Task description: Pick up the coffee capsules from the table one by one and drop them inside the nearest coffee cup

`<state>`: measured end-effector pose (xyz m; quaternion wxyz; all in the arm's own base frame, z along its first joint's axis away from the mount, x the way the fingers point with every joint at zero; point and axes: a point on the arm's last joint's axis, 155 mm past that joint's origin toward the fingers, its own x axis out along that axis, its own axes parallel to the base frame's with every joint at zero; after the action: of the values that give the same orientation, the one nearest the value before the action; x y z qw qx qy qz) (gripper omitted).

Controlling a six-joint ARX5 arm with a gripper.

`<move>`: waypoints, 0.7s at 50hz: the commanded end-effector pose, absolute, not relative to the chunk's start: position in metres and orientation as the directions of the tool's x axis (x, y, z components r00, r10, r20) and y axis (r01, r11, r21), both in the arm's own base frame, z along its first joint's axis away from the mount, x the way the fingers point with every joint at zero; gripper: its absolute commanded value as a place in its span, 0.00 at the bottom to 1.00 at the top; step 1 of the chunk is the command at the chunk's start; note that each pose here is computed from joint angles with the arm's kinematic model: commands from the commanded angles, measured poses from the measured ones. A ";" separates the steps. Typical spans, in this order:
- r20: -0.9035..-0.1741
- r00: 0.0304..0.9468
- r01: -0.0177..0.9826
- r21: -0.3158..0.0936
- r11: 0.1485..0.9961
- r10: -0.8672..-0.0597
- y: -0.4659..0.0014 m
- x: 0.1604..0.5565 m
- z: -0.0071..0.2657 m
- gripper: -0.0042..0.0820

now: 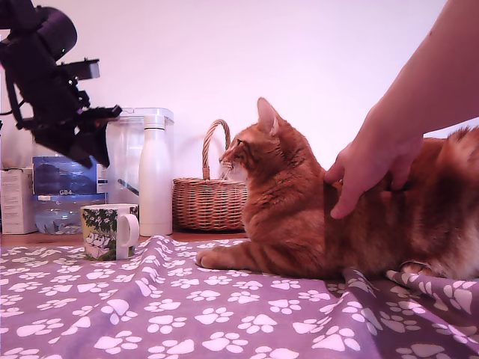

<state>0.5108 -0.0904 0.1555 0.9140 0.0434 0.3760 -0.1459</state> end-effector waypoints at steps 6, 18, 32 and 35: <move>-0.734 0.638 0.298 -0.042 0.953 -0.232 -0.093 0.526 0.137 0.32; -0.782 0.570 0.311 -0.077 0.947 -0.251 -0.101 0.543 0.118 0.32; -0.832 0.487 0.317 -0.116 0.941 -0.267 -0.107 0.546 0.087 0.32; -0.836 0.478 0.324 -0.118 0.939 -0.270 -0.111 0.543 0.085 0.32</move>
<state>0.5430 -0.1055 0.0954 0.8646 0.0283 0.4728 -0.1678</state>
